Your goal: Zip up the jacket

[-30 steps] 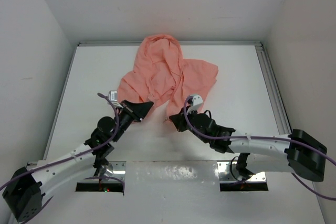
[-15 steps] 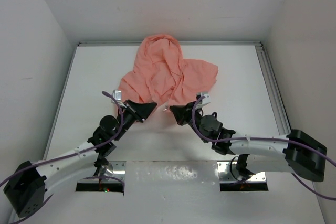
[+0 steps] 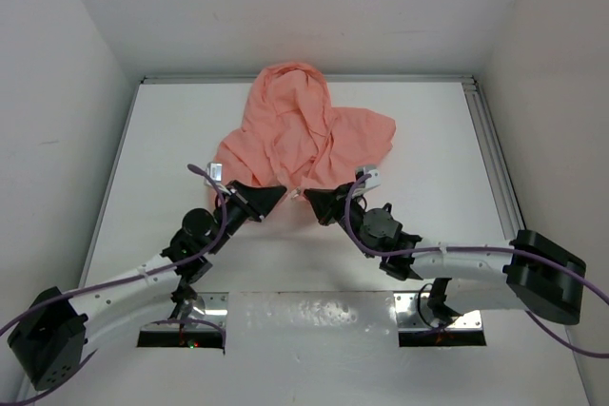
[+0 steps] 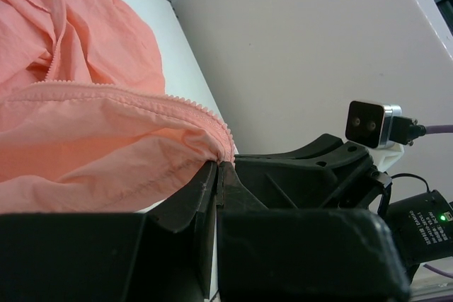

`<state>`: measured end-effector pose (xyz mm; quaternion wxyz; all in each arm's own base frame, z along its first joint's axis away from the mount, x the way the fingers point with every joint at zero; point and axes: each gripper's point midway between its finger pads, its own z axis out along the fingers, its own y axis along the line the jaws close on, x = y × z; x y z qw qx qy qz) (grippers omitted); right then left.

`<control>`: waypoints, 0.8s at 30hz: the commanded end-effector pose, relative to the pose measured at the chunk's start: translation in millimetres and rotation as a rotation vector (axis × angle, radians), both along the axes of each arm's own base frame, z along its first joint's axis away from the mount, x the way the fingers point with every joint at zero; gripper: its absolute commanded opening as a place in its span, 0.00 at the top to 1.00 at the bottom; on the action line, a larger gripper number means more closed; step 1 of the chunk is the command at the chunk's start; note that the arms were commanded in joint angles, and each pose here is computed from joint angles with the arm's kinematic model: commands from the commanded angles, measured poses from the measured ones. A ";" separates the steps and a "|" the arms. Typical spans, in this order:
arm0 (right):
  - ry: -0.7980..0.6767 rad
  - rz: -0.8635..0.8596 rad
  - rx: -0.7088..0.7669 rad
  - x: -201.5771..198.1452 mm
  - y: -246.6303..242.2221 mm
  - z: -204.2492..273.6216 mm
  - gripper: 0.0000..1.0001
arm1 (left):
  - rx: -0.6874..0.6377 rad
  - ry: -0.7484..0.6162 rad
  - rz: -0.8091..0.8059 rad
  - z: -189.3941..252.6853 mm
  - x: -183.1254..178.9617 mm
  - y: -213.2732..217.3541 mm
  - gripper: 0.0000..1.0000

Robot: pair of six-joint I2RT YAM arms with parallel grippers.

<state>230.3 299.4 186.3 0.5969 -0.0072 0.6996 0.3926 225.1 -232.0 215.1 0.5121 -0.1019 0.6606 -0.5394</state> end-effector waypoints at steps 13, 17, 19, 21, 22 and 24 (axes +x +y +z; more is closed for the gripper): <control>-0.037 0.061 0.082 -5.8 15.1 30.1 1.00 | -0.040 -0.047 -0.032 18.0 0.5 -7.3 1.00; -0.038 0.062 0.085 -6.8 13.8 29.4 1.00 | -0.042 -0.040 -0.032 16.4 0.7 -7.7 1.00; -0.040 0.065 0.082 -7.0 14.3 29.7 1.00 | -0.044 -0.039 -0.031 16.5 0.9 -7.5 1.00; -0.039 0.077 0.073 -8.3 16.7 29.5 1.00 | -0.043 -0.029 -0.032 14.4 1.3 -8.1 1.00; -0.040 0.074 0.073 -8.1 16.0 29.6 1.00 | -0.042 -0.028 -0.032 13.9 1.4 -8.2 1.00; -0.042 0.072 0.073 -8.5 15.3 29.6 1.00 | -0.045 -0.024 -0.029 13.4 1.7 -7.9 1.00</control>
